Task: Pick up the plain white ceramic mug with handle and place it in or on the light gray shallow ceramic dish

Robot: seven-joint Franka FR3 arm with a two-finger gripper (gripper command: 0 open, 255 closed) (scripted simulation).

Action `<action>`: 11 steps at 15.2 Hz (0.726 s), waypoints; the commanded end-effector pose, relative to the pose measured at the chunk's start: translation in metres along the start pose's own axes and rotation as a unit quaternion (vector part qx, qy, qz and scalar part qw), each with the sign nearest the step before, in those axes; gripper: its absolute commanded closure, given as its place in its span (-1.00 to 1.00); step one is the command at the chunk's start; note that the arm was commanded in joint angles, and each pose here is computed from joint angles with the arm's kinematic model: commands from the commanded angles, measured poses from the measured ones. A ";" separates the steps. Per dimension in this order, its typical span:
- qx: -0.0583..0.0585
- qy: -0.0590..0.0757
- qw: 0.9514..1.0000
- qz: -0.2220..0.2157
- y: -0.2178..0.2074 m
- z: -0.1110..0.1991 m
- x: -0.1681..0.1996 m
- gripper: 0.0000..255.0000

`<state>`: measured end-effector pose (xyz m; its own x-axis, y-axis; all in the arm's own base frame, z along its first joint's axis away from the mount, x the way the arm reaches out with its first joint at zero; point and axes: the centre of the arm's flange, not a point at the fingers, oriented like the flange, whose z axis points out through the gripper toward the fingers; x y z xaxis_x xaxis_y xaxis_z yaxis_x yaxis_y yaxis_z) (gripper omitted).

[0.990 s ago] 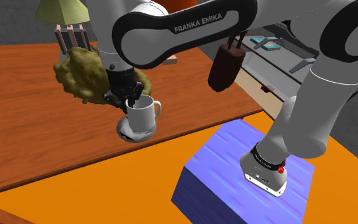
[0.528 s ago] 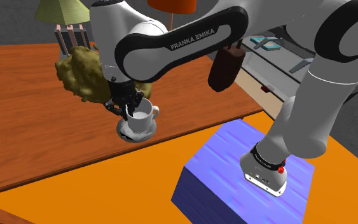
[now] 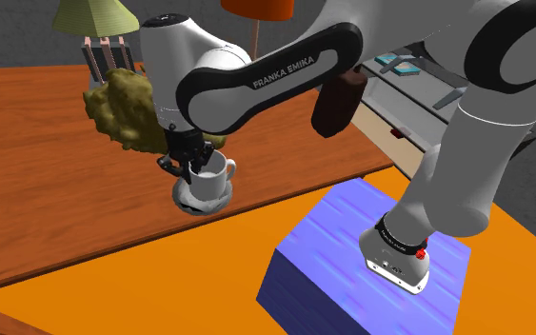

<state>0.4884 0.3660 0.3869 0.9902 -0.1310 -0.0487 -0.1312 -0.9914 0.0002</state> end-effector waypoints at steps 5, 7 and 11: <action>-0.005 -0.007 1.000 0.000 0.000 0.008 -0.001 -1.00; -0.005 -0.007 1.000 0.000 0.001 0.007 0.000 -1.00; -0.005 -0.007 1.000 0.000 0.000 -0.005 0.000 -1.00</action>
<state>0.4884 0.3649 0.3858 0.9894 -0.1313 -0.0621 -0.1309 -0.9913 0.0104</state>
